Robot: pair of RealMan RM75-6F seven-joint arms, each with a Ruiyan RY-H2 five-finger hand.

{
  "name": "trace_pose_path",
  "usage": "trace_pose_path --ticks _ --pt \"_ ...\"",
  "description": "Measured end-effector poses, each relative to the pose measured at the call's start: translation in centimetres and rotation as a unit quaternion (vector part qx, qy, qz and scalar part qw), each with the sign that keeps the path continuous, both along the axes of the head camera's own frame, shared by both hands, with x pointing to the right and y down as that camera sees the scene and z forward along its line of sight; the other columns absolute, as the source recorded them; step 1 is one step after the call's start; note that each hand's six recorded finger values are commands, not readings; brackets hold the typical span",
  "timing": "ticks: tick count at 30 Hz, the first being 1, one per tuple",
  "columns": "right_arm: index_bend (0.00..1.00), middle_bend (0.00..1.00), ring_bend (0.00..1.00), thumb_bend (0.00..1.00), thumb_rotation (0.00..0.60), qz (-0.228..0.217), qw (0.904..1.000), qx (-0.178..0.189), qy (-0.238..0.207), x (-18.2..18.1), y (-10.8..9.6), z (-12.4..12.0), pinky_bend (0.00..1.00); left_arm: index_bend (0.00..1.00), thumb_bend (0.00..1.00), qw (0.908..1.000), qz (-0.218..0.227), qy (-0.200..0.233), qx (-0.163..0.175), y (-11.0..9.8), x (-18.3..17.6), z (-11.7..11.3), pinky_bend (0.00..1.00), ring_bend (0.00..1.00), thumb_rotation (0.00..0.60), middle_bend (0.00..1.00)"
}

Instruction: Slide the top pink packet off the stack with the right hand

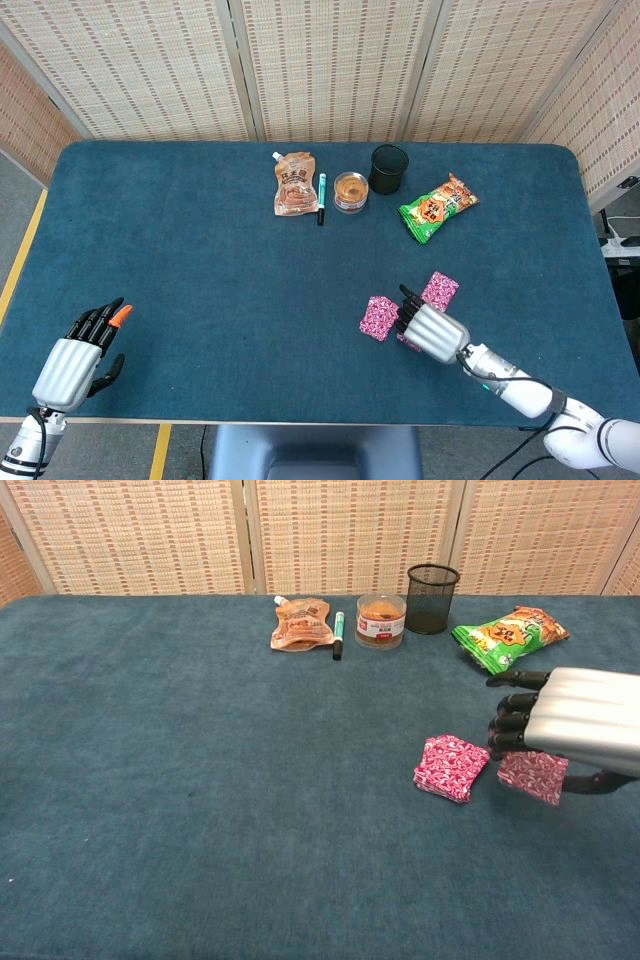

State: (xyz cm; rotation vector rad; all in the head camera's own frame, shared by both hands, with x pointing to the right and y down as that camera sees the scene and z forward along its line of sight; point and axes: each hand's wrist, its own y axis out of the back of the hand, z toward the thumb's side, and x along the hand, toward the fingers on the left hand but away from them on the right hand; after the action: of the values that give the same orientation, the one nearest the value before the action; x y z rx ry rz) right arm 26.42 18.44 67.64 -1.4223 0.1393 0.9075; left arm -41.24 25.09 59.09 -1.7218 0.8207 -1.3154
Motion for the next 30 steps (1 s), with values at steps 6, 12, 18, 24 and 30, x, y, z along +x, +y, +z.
trace_pose_path --ticks 6,12,18,24,30 --pt "0.46 0.41 0.26 0.21 0.600 -0.041 0.9989 -0.015 0.016 0.2 3.7 -0.7 0.10 0.00 0.48 1.0000 0.003 0.001 -0.001 0.1 0.0 0.1 0.17 0.11 0.600 0.03" --pt "0.12 0.31 0.22 0.21 0.600 -0.052 0.9982 -0.017 0.024 -0.2 4.5 0.2 0.10 0.00 0.48 1.0000 0.004 0.002 0.002 0.1 0.1 -0.1 0.16 0.11 0.600 0.03" --pt "0.00 0.08 0.08 0.21 0.600 -0.038 0.9981 -0.026 0.042 -0.2 4.7 0.6 0.10 0.00 0.49 1.0000 0.002 0.003 0.004 0.0 0.1 -0.3 0.17 0.11 0.600 0.03" --pt "0.00 0.06 0.06 0.21 0.600 -0.022 0.9985 -0.027 0.042 0.0 4.7 -0.4 0.10 0.00 0.49 1.0000 0.003 0.004 0.003 0.0 0.0 -0.2 0.17 0.11 0.600 0.03" --pt "0.00 0.06 0.03 0.21 0.600 0.015 0.9997 -0.007 0.020 0.5 3.8 -2.1 0.10 0.00 0.49 1.0000 0.003 0.005 0.007 0.0 0.1 -0.4 0.17 0.11 0.600 0.03"
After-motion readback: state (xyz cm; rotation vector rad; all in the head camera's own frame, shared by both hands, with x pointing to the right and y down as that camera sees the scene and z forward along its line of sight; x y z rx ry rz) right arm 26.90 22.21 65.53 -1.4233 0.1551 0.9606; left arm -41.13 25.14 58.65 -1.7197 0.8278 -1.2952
